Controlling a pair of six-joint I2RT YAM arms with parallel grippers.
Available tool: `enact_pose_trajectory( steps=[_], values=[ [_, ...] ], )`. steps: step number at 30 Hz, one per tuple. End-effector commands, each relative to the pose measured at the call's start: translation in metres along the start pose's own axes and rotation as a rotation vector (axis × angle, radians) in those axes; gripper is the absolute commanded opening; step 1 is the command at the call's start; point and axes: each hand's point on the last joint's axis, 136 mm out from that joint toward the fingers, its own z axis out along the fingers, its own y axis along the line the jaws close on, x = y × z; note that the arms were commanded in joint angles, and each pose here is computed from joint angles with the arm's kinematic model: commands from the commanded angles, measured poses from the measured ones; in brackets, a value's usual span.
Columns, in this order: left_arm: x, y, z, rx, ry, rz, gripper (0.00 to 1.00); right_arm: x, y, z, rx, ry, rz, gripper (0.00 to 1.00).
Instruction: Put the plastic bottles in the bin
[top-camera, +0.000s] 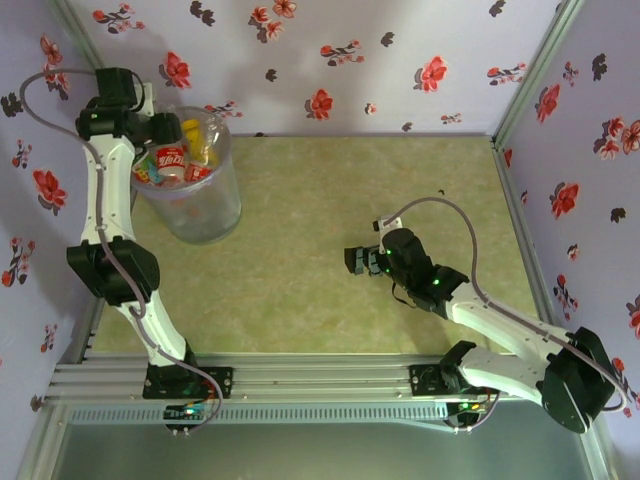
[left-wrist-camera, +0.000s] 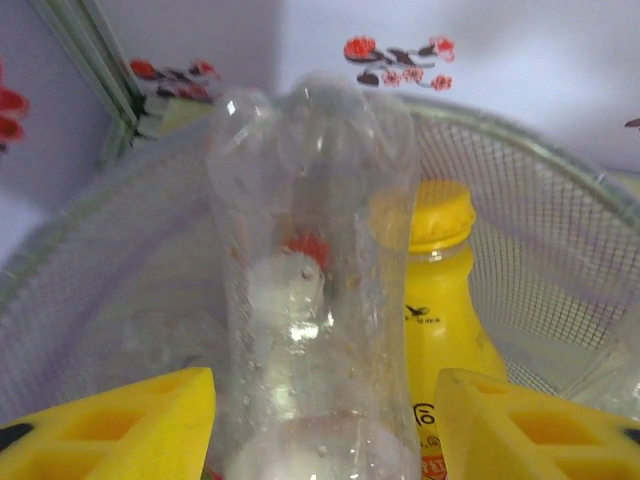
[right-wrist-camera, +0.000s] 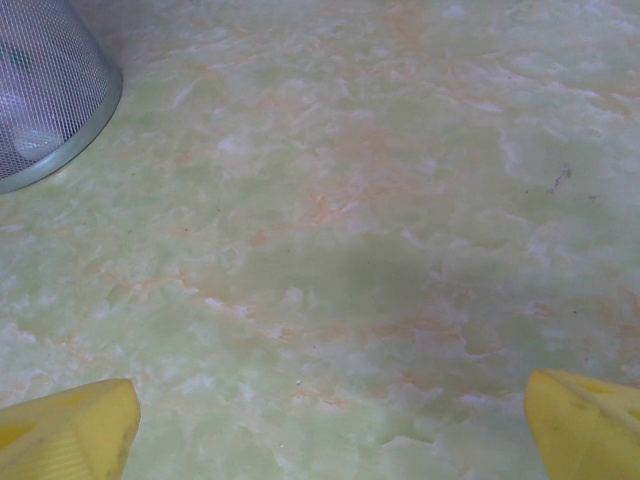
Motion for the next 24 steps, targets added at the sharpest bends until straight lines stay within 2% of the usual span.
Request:
enact_pose_trajectory(
  steps=[1, 7, 11, 14, 16, 19, 22, 24],
  values=[
    [0.001, -0.006, 0.005, 0.009, -0.010, -0.001, 0.56, -0.004, 0.003, -0.001, -0.013, -0.016, 0.011, 0.99],
    [-0.004, -0.013, 0.000, 0.024, -0.032, 0.004, 0.58, -0.005, 0.004, 0.000, -0.014, -0.018, 0.011, 0.99],
    [-0.024, -0.016, -0.028, 0.030, -0.109, 0.005, 0.83, -0.007, 0.004, 0.001, -0.010, -0.021, 0.003, 0.99],
    [-0.038, -0.011, -0.057, 0.022, -0.163, -0.006, 0.96, -0.008, 0.004, 0.002, -0.009, -0.025, 0.003, 0.99],
    [-0.042, 0.003, -0.074, -0.003, -0.173, -0.019, 1.00, -0.010, 0.005, 0.002, -0.011, -0.026, 0.006, 0.99],
    [-0.041, 0.055, -0.092, -0.081, -0.181, -0.150, 0.97, -0.009, 0.005, 0.002, -0.010, -0.024, 0.001, 0.99],
    [-0.032, 0.107, -0.094, -0.120, -0.195, -0.320, 0.86, -0.011, 0.004, 0.002, -0.006, -0.026, -0.004, 0.99],
    [-0.022, 0.128, -0.088, -0.114, -0.182, -0.403, 0.79, -0.010, 0.005, 0.003, -0.005, -0.023, -0.007, 0.99]
  ],
)
